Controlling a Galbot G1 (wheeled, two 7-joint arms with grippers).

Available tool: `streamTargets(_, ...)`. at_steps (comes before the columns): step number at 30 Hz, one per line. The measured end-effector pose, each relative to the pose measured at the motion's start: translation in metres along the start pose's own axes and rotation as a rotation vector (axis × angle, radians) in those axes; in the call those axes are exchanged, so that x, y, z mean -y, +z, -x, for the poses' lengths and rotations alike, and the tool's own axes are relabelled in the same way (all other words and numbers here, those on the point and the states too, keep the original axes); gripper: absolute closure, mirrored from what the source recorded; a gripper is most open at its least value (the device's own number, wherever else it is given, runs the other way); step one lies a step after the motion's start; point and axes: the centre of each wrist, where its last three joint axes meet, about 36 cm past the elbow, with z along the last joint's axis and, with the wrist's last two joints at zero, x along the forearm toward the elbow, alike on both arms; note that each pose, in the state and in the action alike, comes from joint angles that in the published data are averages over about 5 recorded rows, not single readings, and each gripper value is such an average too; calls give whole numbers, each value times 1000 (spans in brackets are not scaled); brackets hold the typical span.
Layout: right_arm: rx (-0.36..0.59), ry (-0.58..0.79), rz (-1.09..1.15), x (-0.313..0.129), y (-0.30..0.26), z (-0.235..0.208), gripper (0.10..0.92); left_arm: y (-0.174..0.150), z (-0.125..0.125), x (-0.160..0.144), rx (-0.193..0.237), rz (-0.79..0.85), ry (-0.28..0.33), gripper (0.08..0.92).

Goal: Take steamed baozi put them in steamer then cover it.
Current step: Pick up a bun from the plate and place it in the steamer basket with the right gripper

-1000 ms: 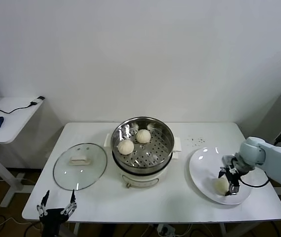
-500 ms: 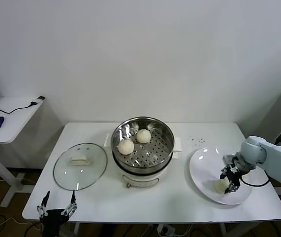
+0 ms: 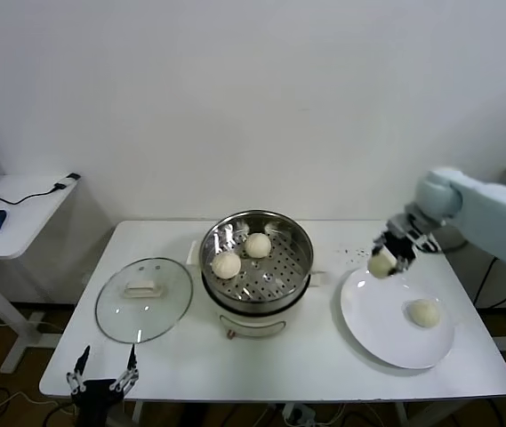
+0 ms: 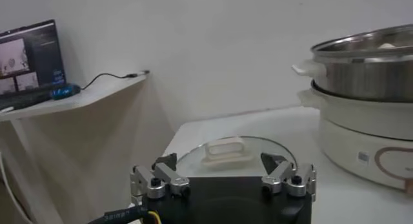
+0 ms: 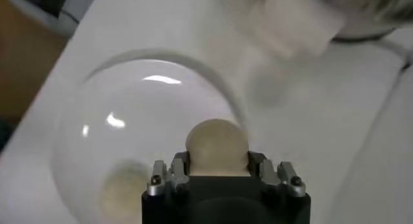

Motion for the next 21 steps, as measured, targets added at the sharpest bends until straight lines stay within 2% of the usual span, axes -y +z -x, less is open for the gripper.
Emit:
streamTargets(4, -24, 33, -218, 52, -36, -36, 434, -4, 2, 1, 11, 3, 8, 177)
streamTargets(9, -54, 45, -477, 104, -97, -53, 426, -7, 4, 0, 15, 0, 13, 177)
streamTargets(15, -48, 19, -709, 141, -170, -34, 428, -4, 4, -3, 7, 1, 13, 177)
streamTargets(21, -4, -22, -849, 152, -215, 4, 428, 3, 4, -6, -7, 1, 10, 177)
